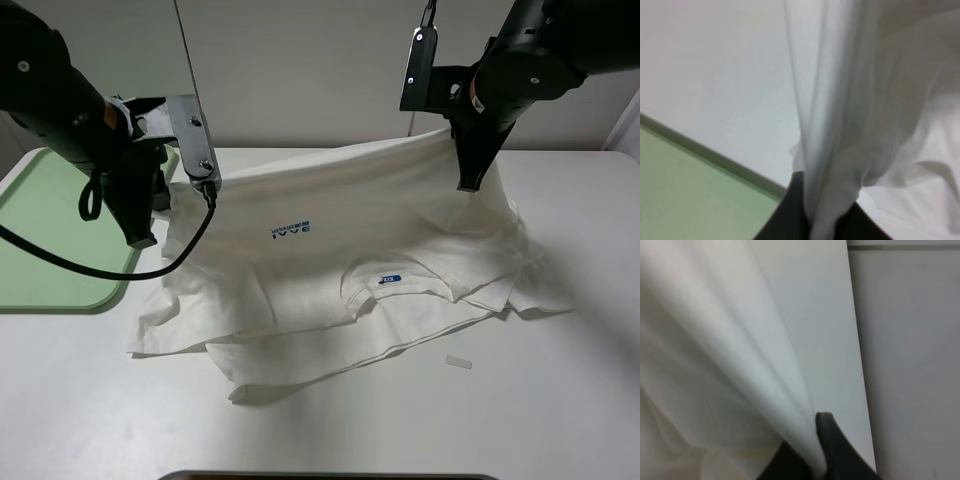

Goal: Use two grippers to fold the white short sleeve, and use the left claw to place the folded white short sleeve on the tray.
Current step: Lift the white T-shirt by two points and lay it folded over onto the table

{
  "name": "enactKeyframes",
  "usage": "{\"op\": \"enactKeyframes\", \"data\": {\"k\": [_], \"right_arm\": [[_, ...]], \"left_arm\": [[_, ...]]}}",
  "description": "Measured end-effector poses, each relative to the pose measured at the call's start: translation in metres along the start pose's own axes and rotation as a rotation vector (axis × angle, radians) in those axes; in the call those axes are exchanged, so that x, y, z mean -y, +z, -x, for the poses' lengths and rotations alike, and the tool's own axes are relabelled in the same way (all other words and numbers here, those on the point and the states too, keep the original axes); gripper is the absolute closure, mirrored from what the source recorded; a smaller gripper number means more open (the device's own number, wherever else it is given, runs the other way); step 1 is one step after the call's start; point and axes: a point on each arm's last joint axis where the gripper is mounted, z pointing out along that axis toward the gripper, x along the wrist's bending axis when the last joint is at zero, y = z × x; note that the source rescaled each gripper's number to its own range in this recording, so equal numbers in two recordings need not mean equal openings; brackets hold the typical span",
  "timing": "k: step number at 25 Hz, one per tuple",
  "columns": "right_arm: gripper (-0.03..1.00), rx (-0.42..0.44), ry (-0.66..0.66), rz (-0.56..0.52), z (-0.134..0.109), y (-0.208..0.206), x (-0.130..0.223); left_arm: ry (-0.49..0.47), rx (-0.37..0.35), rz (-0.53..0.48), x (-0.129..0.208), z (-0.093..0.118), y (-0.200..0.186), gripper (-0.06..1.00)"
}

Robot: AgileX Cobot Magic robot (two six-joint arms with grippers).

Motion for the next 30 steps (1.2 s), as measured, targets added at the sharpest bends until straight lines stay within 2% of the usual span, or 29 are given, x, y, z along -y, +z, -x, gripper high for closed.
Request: {"op": "enactKeyframes", "data": {"k": [7,13,17,22,23,26,27,30], "right_arm": [[0.97,0.017,0.006,0.053,0.004,0.018,0.004],[0.97,-0.006,-0.069,0.057,0.001,0.018,0.003],[0.97,-0.091,-0.224,0.039,-0.014,0.021,0.009],[0.97,-0.225,-0.427,0.002,-0.044,0.030,0.029],[0.97,-0.242,-0.441,-0.005,-0.048,0.032,0.034],[0.97,-0.299,-0.450,-0.037,-0.058,0.036,0.048],[0.97,-0.311,-0.441,-0.045,-0.059,0.037,0.051],[0.97,-0.331,-0.432,-0.054,-0.062,0.038,0.056]], "left_arm": [[0.069,-0.069,-0.020,0.000,-0.007,0.002,0.94],[0.060,-0.043,-0.027,0.001,-0.004,0.002,0.94],[0.102,0.061,-0.048,0.003,0.005,0.002,0.94],[0.212,0.298,-0.043,0.005,0.026,-0.002,0.94],[0.220,0.339,-0.034,0.005,0.029,-0.003,0.94],[0.236,0.392,-0.013,0.004,0.034,-0.005,0.94],[0.238,0.436,0.005,0.002,0.038,-0.007,0.94],[0.233,0.456,0.013,0.001,0.040,-0.008,0.94]]}}
